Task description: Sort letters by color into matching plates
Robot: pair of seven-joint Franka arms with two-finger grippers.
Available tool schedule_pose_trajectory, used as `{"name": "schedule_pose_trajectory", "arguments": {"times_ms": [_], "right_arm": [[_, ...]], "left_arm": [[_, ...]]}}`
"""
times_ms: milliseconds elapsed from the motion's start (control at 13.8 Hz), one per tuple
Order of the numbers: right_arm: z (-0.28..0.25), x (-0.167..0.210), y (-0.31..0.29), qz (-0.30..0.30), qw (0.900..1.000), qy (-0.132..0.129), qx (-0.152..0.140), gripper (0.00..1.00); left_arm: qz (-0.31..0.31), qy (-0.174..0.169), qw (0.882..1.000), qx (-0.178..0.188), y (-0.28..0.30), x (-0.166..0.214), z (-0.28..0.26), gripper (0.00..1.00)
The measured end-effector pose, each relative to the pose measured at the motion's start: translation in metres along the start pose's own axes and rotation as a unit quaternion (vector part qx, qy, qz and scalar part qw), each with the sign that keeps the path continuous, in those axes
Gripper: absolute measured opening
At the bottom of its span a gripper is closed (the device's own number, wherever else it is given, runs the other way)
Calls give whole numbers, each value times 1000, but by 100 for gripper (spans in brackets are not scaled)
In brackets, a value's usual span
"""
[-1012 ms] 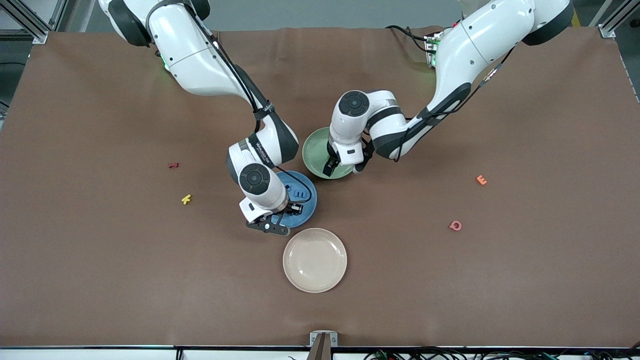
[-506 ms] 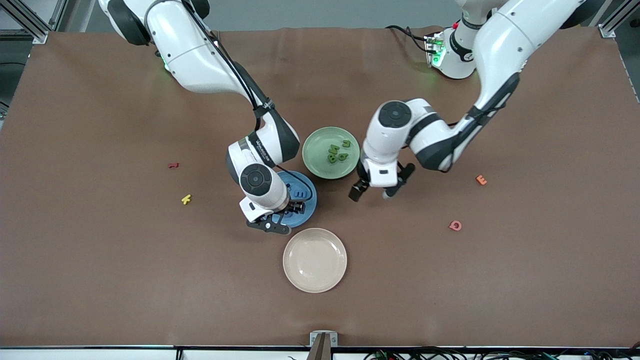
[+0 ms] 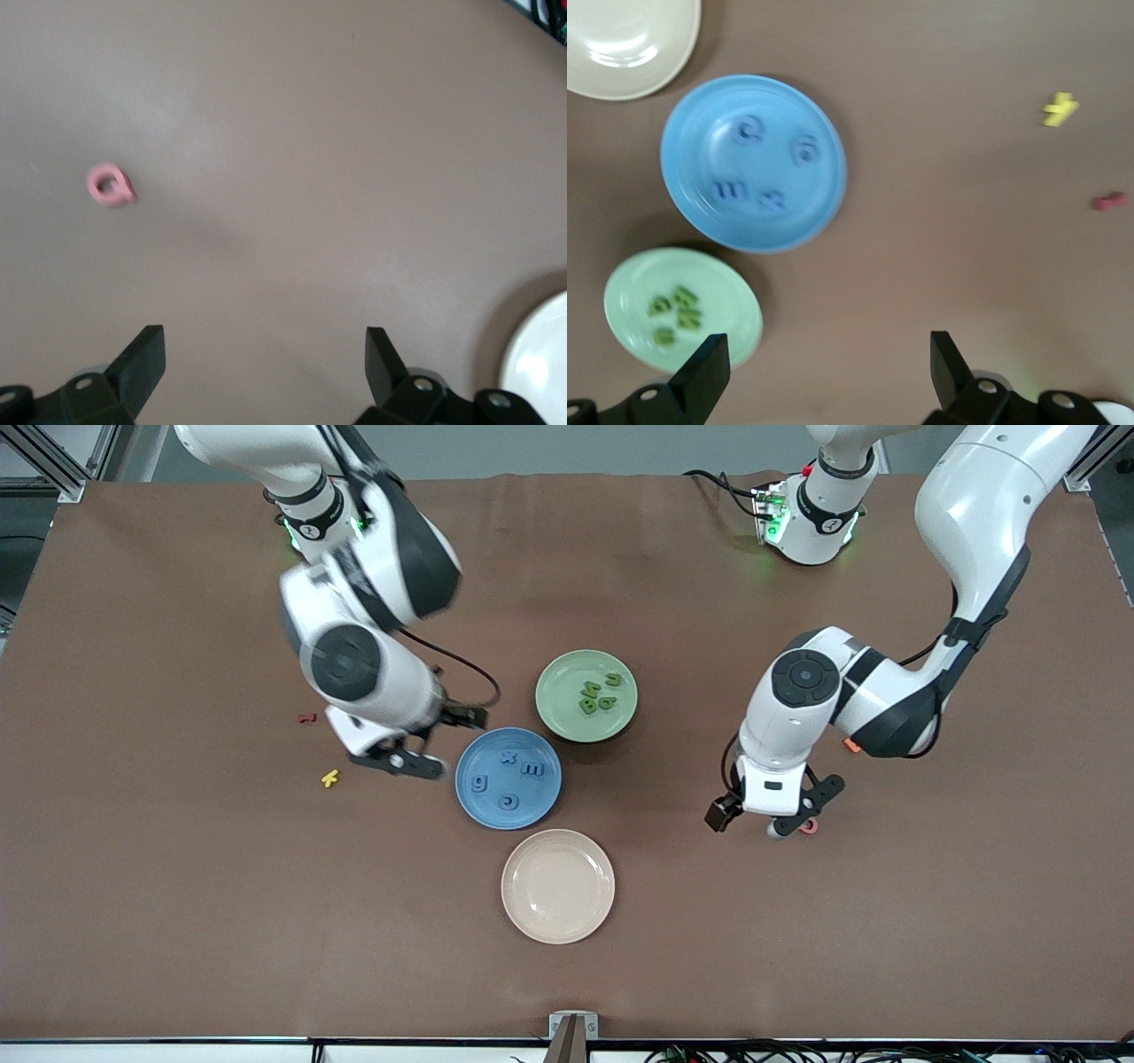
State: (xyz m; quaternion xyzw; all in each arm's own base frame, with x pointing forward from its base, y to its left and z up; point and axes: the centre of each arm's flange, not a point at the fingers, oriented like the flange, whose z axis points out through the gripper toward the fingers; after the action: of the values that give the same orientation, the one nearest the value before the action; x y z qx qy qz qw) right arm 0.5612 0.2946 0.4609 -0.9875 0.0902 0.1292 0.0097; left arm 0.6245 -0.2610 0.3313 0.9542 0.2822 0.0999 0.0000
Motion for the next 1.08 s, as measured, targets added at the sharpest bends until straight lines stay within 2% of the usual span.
{"name": "schedule_pose_trajectory", "arguments": {"times_ms": [217, 361, 506, 795, 939, 1084], "right_arm": [[-39, -23, 106, -24, 999, 0, 28, 100], [-54, -26, 173, -36, 999, 5, 35, 100], [-69, -18, 227, -47, 998, 27, 19, 100], [-103, -1, 313, -91, 993, 66, 18, 100], [-140, -4, 329, -95, 990, 102, -3, 100], [-174, -12, 326, -99, 987, 128, -12, 100]], "left_arm": [[59, 11, 998, 5, -24, 44, -7, 100], [100, 12, 995, 10, -46, 71, -4, 100], [133, 15, 991, 13, -63, 92, -5, 99], [194, 23, 980, 28, -69, 102, -29, 100], [214, 19, 976, 32, -71, 105, -55, 100], [237, 12, 970, 50, -80, 111, -84, 100]]}}
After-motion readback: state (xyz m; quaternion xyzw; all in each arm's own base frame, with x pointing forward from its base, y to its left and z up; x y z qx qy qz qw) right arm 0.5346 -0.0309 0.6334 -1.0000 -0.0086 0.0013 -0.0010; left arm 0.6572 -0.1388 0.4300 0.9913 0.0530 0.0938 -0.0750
